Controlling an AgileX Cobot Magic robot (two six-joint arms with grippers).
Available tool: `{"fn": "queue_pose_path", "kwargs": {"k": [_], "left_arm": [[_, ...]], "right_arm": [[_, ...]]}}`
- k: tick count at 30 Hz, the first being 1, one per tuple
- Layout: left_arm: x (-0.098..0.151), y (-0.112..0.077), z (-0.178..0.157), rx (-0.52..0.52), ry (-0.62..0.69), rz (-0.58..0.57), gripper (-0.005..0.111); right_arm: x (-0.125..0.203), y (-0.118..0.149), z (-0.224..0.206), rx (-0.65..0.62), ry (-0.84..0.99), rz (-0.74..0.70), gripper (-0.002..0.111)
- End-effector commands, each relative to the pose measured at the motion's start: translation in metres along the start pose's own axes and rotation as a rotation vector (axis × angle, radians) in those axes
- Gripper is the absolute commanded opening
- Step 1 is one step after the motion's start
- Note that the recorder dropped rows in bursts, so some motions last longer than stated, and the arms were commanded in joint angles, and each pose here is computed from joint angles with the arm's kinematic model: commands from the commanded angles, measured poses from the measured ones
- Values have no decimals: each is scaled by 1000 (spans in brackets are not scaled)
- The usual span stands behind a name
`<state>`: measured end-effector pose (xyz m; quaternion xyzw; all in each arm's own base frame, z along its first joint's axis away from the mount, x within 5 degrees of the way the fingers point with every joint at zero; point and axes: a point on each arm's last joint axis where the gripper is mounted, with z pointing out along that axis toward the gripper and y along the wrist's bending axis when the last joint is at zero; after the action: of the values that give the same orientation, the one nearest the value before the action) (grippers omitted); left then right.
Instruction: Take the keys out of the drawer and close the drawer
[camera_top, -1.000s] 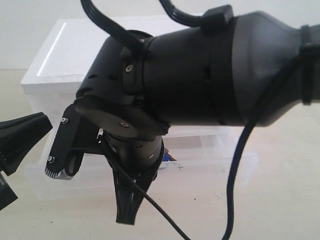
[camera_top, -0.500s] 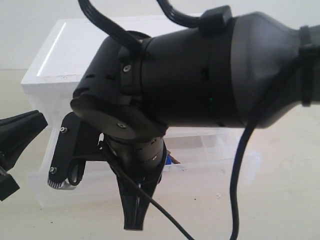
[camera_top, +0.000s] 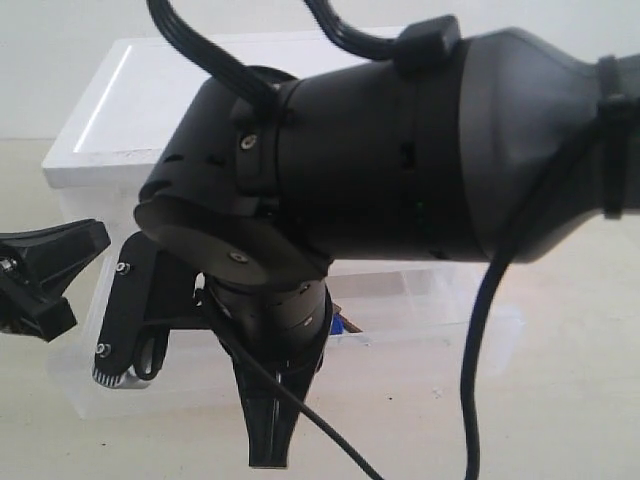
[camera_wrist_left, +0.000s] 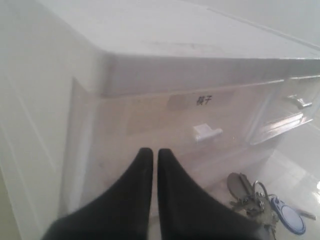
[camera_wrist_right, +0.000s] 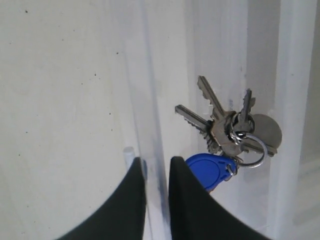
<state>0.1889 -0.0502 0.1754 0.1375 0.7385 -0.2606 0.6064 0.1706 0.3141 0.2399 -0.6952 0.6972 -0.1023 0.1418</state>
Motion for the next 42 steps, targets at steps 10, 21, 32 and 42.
{"fn": "queue_pose_path", "kwargs": {"k": [10,21,32,42], "left_arm": [[9,28,39,-4,-19,-68,5],[13,25,40,41,14,-57,5],[5,13,33,114,3,-31,5],[-17,-3,9,100,-107,44,5]], "right_arm": [[0,15,-2,-147,-2,14,0],[-4,4,-1,-42,-45,164,11],[-8,-13,-2,132,-119,316,49],[-7,-4,-1,42,-88,347,49]]}}
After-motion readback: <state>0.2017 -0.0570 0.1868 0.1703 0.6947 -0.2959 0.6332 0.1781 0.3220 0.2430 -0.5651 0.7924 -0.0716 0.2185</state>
